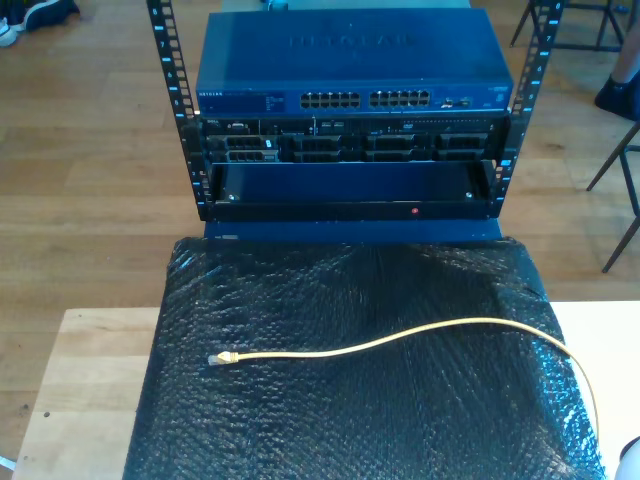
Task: Grab the cable and plug it in
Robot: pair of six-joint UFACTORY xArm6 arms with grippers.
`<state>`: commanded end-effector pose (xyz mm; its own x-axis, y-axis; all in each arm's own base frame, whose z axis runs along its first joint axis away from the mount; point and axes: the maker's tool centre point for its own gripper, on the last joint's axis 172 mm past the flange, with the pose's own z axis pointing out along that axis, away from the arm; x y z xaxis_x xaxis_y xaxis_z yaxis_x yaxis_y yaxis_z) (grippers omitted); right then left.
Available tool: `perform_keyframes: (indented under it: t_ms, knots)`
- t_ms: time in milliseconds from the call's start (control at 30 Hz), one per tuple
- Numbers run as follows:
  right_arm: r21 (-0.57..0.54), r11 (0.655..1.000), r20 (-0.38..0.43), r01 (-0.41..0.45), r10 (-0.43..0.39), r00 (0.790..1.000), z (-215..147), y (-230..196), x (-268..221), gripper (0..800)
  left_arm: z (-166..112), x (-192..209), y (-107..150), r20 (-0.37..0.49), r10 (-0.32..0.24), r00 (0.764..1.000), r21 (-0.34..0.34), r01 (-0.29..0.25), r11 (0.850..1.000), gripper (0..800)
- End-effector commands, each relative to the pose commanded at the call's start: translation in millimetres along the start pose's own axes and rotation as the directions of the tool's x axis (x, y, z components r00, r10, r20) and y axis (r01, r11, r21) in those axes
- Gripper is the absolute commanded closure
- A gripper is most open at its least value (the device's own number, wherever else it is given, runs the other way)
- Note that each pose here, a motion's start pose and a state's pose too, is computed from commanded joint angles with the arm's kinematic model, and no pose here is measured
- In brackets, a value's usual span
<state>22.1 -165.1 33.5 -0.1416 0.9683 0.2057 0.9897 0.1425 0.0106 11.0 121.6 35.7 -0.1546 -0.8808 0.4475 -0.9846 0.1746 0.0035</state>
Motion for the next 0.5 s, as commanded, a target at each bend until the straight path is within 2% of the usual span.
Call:
perform_keyframes:
  t_ms: [367,500]
  knots:
    - [0.001,0.999,-0.080,-0.039,0.039,0.996,-36,1,5,0,-26,3,1,-0.020,-0.043,0.999,-0.005,0.043,0.999,0]
    - [0.004,0.995,-0.116,-0.098,0.098,0.988,-60,2,8,0,-46,7,2,-0.040,-0.045,0.998,-0.007,0.044,0.999,0]
